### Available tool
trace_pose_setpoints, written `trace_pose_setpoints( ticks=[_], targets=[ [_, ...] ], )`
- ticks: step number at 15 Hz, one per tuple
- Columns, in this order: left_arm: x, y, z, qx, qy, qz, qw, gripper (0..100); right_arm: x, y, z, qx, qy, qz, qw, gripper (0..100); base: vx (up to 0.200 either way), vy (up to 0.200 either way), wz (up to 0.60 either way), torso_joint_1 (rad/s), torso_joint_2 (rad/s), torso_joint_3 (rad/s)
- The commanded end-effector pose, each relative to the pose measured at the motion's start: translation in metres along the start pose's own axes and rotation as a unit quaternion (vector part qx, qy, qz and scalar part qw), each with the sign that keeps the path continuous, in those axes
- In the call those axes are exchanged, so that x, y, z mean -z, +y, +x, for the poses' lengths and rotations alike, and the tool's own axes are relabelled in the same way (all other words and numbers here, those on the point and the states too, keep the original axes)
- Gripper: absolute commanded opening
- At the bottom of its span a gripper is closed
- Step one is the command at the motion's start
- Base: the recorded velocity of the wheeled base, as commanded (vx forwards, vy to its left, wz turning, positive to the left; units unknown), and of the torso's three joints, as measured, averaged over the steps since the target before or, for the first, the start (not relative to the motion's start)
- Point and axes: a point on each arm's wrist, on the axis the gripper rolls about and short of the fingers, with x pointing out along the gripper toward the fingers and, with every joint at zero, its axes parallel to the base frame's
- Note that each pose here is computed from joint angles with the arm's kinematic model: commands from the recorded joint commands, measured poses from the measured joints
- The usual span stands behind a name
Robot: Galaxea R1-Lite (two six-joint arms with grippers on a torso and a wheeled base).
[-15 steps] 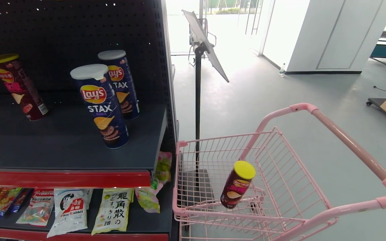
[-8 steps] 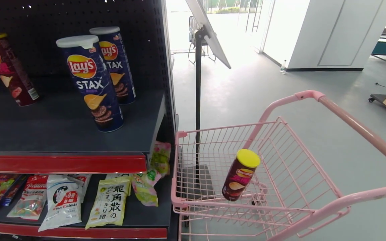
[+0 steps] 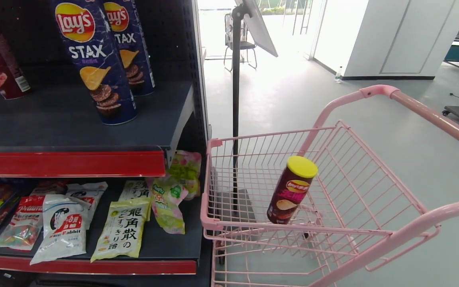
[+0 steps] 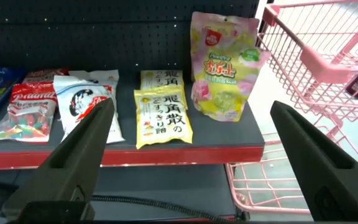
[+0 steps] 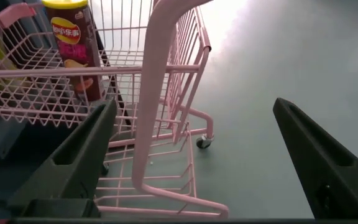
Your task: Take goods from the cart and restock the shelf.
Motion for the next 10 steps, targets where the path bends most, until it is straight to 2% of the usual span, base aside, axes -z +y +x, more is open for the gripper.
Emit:
trace_pose_setpoints(
  ticks=[1, 6, 7, 8, 9, 10],
  targets=[
    [0.0, 0.0, 0.0, 0.0, 0.0, 0.0, 1.0, 100, 0.0, 0.0, 0.0, 0.0, 0.001, 0.0, 1.0, 100, 0.0, 0.0, 0.0, -0.09, 0.27, 0.178],
    [0.0, 0.0, 0.0, 0.0, 0.0, 0.0, 1.0, 100, -0.001, 0.001, 0.0, -0.026, -0.003, -0.01, 1.0, 100, 0.0, 0.0, 0.0, -0.017, 0.05, 0.034],
    [0.0, 0.0, 0.0, 0.0, 0.001, -0.001, 1.0, 100, -0.044, 0.002, -0.009, -0.052, -0.066, -0.01, 0.996, 100, 0.0, 0.0, 0.0, 0.0, 0.0, 0.0],
    [0.0, 0.0, 0.0, 0.0, 0.0, 0.0, 1.0, 100, -0.12, 0.004, 0.001, -0.1, -0.068, -0.01, 0.993, 100, 0.0, 0.0, 0.0, 0.0, 0.0, 0.0],
    [0.0, 0.0, 0.0, 0.0, 0.0, 0.0, 1.0, 100, -0.16, 0.005, 0.013, -0.113, -0.075, -0.007, 0.991, 100, 0.0, 0.0, 0.0, 0.0, 0.0, 0.0],
    [0.0, 0.0, 0.0, 0.0, 0.0, 0.0, 1.0, 100, -0.216, 0.007, 0.035, -0.121, -0.091, 0.005, 0.988, 100, 0.0, 0.0, 0.0, 0.0, 0.0, 0.0]
  ],
)
